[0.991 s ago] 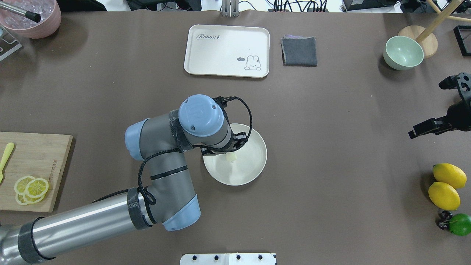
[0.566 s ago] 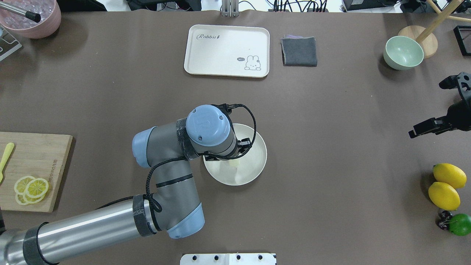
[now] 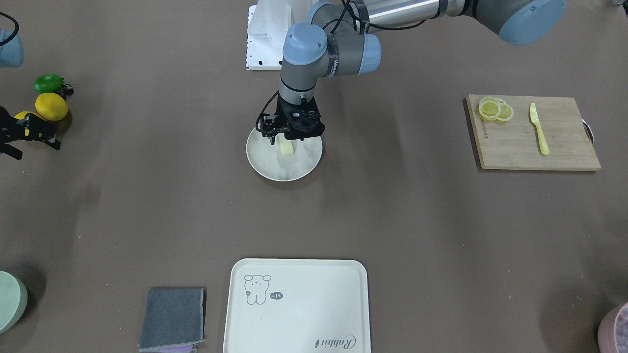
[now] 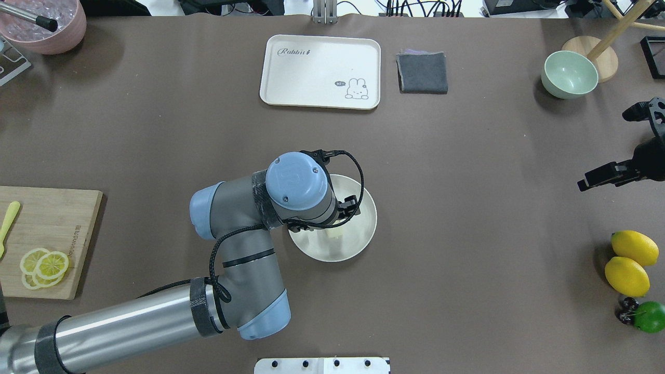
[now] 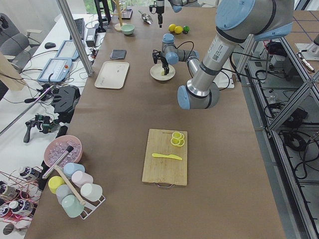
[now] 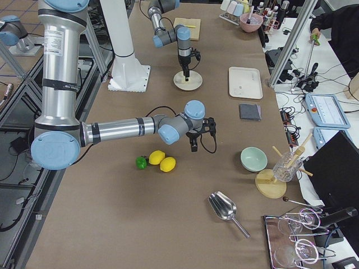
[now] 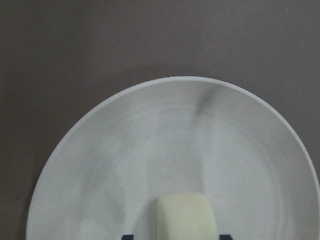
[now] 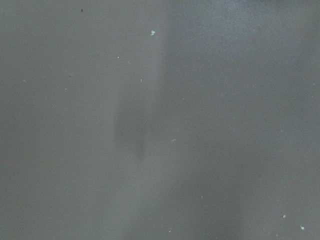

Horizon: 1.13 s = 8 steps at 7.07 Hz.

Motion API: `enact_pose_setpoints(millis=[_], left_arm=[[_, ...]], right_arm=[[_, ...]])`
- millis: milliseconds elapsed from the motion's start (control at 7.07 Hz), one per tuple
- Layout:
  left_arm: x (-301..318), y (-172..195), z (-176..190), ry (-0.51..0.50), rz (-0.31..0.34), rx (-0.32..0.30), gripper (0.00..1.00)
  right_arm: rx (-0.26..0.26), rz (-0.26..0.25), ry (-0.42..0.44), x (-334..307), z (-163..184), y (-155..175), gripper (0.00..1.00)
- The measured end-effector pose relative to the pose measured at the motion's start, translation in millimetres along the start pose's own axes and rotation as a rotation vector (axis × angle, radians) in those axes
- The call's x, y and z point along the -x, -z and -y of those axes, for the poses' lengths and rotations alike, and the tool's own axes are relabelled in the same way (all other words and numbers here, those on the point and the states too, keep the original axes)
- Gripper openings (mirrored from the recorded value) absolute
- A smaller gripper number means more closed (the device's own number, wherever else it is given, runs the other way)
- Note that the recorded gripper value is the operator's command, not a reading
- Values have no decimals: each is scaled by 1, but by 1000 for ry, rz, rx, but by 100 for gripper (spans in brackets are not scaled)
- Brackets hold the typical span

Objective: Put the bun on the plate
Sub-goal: 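Open the left gripper and withdraw the left arm from the plate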

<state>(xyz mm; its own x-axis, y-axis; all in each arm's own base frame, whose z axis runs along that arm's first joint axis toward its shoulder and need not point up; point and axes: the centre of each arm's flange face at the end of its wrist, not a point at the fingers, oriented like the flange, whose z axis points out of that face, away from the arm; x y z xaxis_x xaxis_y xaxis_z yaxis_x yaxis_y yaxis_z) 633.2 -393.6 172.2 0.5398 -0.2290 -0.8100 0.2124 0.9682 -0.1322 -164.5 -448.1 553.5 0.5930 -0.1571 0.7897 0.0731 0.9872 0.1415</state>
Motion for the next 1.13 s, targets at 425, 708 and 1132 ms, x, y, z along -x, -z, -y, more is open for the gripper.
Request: enact_pose_setpoints(millis=[425, 708, 1132], left_arm=[[32, 55, 24, -21, -49, -41, 97], [107, 112, 70, -129, 86, -100, 97], [255, 179, 183, -275, 236, -56, 97]], right_arm=[[-26, 24, -25, -9, 5, 21, 100], [-57, 12, -36, -24, 9, 34, 100], [-83, -21, -22, -52, 13, 57, 100]])
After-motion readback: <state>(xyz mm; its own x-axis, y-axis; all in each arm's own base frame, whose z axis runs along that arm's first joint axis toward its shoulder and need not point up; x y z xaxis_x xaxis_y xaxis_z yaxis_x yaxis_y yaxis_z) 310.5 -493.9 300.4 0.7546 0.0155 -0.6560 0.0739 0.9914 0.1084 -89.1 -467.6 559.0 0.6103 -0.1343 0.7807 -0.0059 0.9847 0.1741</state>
